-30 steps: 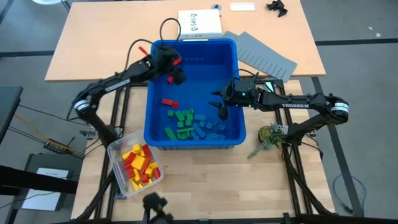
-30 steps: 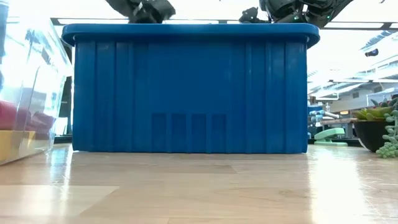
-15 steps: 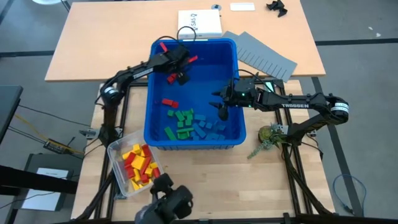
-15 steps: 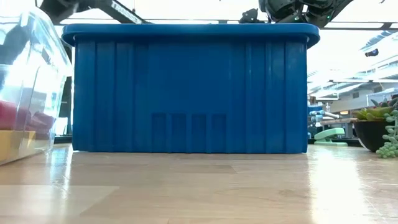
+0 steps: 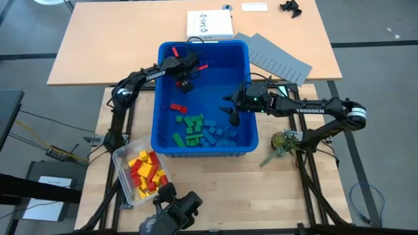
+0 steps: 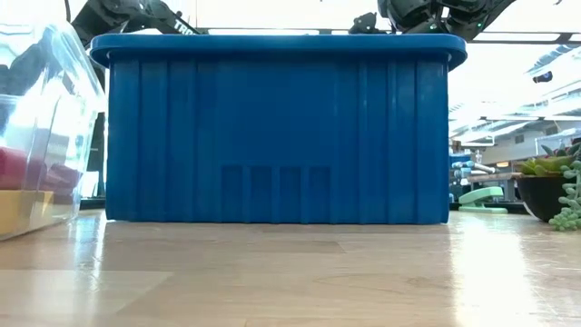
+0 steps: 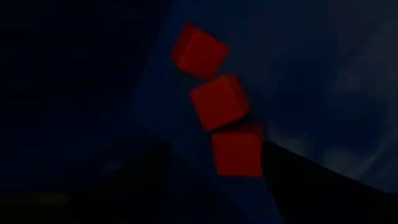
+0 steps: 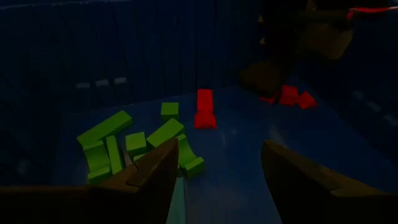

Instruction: Sort Items/Unsort Items

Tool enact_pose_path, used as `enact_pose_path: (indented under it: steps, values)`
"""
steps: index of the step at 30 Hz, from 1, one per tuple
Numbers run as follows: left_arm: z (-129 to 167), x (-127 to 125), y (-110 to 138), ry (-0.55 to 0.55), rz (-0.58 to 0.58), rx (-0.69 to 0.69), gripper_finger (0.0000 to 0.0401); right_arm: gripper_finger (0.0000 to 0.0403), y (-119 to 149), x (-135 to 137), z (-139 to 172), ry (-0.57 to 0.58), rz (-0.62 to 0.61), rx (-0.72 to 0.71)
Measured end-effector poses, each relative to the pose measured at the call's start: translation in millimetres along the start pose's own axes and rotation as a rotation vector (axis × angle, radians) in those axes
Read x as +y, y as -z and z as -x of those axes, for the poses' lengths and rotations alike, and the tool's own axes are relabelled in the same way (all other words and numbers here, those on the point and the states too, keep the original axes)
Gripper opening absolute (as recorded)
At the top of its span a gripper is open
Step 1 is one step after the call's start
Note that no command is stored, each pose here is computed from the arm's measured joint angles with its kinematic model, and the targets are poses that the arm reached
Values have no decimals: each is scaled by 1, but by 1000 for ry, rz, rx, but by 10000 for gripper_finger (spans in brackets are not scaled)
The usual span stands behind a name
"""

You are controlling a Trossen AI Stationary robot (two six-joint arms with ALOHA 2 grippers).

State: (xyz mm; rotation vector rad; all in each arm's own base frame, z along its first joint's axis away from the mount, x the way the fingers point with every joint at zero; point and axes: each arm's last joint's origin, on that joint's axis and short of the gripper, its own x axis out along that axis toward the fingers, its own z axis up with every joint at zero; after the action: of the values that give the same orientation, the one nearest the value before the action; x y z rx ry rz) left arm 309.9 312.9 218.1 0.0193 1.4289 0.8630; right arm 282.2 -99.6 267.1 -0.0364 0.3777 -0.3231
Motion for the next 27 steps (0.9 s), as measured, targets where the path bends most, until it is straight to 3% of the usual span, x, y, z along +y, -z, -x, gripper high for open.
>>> enact_pose_path:
  steps: [10,27]
  values:
    - [-20,-14,14,5,-78,60,257,229,0,0,0,0,7,-2]
    - [-27,-16,9,-39,-109,-9,257,229,-2,-5,0,17,-5,-22]
